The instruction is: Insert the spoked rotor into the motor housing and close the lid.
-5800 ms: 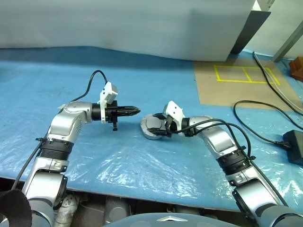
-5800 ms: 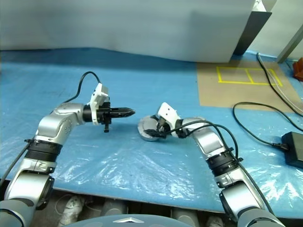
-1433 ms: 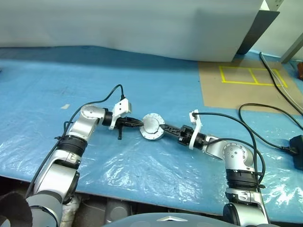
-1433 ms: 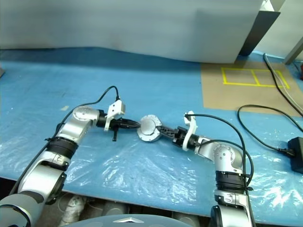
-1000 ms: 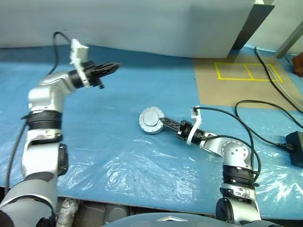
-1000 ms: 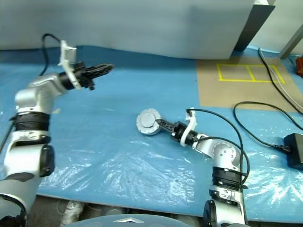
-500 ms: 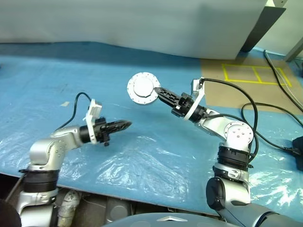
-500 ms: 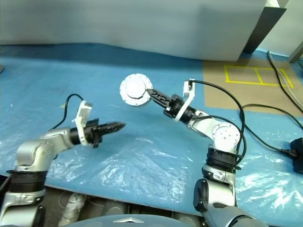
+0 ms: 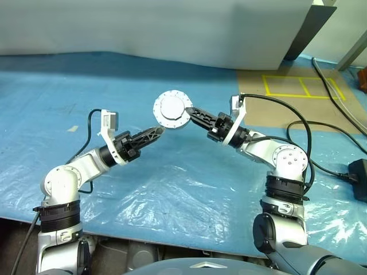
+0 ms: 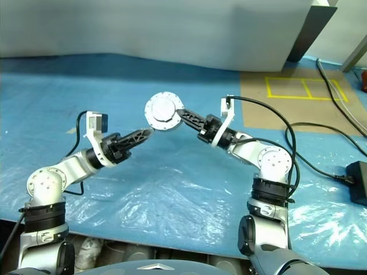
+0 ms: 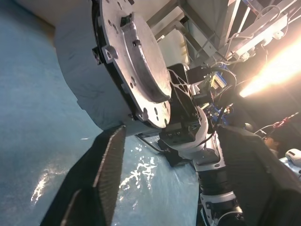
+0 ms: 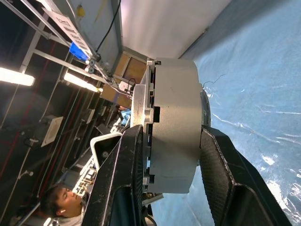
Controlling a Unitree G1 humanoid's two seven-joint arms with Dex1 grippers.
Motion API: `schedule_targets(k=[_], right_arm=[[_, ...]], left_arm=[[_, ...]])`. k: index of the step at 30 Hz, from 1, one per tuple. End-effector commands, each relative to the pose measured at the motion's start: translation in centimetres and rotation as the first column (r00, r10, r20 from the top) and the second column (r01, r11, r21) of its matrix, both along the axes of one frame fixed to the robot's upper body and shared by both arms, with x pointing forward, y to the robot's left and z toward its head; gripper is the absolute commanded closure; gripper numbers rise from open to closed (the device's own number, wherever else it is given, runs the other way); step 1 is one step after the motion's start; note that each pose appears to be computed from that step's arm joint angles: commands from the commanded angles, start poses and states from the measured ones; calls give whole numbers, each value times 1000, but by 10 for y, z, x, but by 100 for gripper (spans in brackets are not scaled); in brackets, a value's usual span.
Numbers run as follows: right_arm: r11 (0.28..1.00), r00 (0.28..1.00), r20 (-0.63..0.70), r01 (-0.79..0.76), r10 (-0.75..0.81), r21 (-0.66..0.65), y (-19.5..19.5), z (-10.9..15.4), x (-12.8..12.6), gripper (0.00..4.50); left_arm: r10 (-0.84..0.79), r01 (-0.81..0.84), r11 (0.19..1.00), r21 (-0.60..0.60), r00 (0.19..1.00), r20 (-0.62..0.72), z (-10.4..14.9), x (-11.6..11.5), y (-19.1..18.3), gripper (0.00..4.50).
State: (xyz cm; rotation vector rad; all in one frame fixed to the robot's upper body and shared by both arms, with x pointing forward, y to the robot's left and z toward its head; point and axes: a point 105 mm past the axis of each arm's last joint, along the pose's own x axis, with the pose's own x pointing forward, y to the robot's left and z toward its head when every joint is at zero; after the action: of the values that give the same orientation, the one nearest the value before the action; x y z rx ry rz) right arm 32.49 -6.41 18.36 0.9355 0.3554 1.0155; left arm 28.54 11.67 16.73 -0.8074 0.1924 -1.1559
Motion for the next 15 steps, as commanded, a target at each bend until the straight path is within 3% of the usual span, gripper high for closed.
schedule_targets(k=[1, 8, 15], right_arm=[[996, 995, 84, -59, 54, 64, 5, 23, -10, 317], [998, 996, 80, -52, 48, 46, 2, 22, -11, 317], [998, 996, 75, -53, 51, 24, 3, 20, -11, 317]], left_arm=[[53, -53, 998, -43, 999, 2, 3, 13, 3, 2], [93, -93, 994, -57, 996, -1, -1, 30, 2, 2], [82, -80, 995, -67, 996, 33, -1, 39, -30, 2]])
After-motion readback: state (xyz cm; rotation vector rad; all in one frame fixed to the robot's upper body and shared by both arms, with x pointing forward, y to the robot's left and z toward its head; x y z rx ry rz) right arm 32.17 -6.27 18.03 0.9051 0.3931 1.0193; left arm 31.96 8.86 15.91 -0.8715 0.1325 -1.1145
